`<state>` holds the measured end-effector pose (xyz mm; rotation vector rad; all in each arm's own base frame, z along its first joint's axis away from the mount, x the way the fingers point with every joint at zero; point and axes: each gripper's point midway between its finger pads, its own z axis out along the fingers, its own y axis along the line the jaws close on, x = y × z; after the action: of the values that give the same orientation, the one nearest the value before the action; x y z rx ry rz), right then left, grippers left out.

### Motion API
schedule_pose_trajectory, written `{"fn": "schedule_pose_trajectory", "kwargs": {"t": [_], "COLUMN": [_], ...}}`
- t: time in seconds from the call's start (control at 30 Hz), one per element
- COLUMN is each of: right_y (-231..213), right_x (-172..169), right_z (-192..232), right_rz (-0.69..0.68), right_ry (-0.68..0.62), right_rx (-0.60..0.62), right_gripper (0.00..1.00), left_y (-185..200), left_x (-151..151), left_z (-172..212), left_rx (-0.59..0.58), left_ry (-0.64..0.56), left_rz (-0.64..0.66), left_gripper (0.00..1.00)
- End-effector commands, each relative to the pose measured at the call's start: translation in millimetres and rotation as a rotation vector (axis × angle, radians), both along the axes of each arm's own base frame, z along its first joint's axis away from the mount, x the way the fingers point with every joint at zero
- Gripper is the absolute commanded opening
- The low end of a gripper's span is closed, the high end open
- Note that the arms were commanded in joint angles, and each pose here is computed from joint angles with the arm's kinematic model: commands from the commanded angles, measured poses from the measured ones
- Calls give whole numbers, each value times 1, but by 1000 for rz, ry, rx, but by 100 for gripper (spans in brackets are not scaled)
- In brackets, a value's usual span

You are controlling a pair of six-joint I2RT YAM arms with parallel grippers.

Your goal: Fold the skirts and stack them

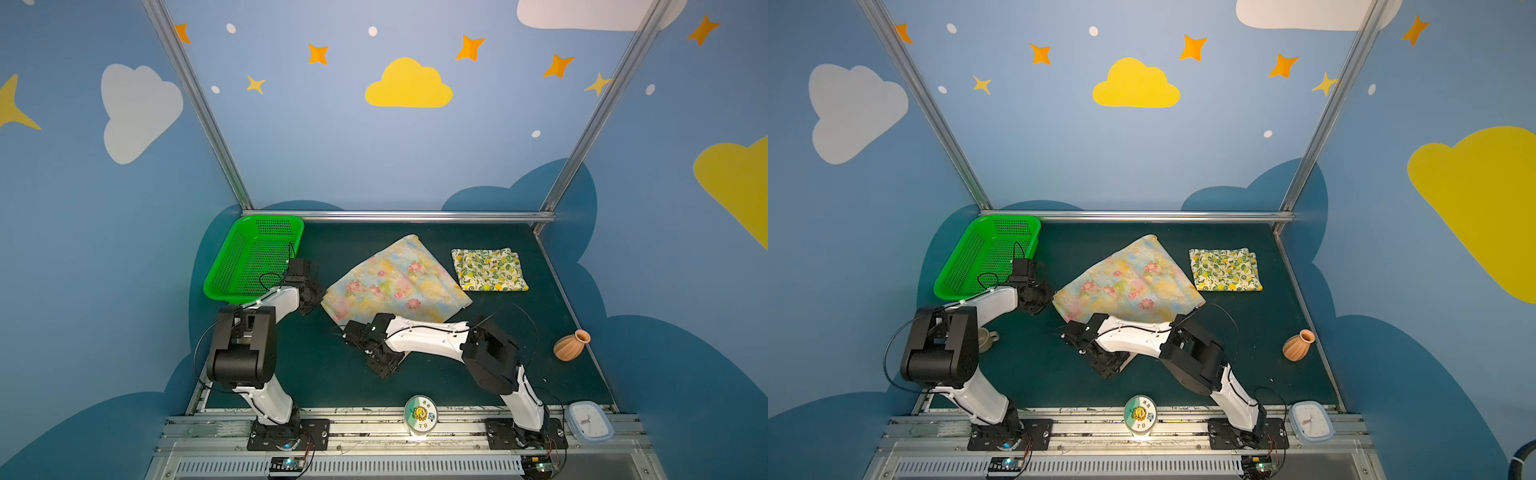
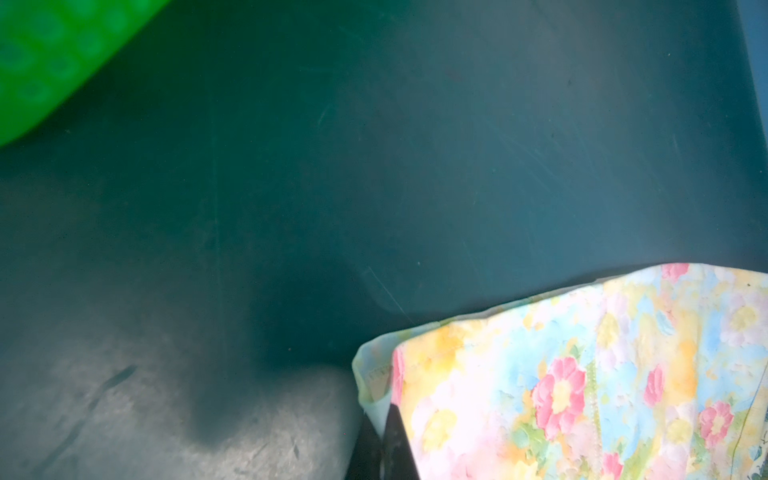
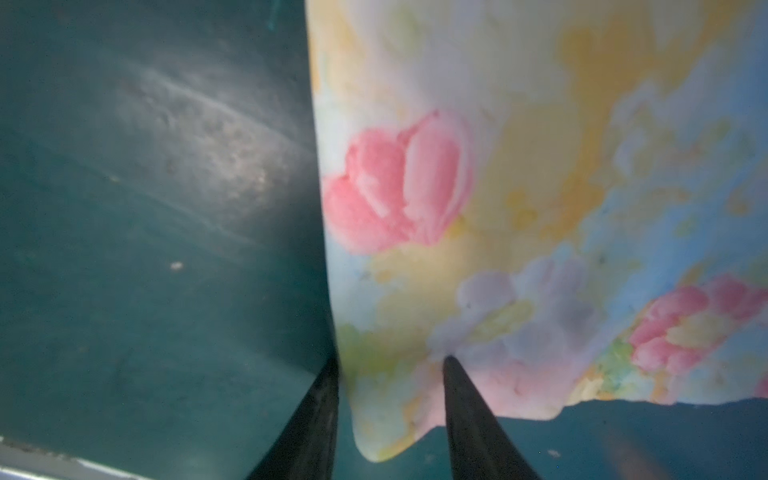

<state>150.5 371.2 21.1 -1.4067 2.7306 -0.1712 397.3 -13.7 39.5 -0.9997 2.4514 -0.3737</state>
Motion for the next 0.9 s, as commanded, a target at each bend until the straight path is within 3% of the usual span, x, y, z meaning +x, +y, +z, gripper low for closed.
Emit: {"fn": "schedule_pose_trajectory", "kwargs": {"t": [0.0,0.23,0.3,0.53,0.87], "right_y": [0,-2,-3,-6,-5], "right_x": [-2,-9,-12,-23,-20], "right_z": [-7,-9,-9,13,89], "right_rz": [17,46,52,52,56], "right_ry": [-7,-1,8,37,-12], "right_rx": [-33,-48,-48,21,173], "right_gripper": [38,5,0,0,0], "left_y": [-2,-4,-4,-5,-7], "left_x": [2,4,5,9,12], "left_z": [6,13,17,40,104], "left_rx": [-8,-25,-28,-40,-70], "left_ry": [-2,-18,-25,-60,-148], "left_rz": [2,5,5,12,23], "left_gripper": [4,4,4,4,4]}}
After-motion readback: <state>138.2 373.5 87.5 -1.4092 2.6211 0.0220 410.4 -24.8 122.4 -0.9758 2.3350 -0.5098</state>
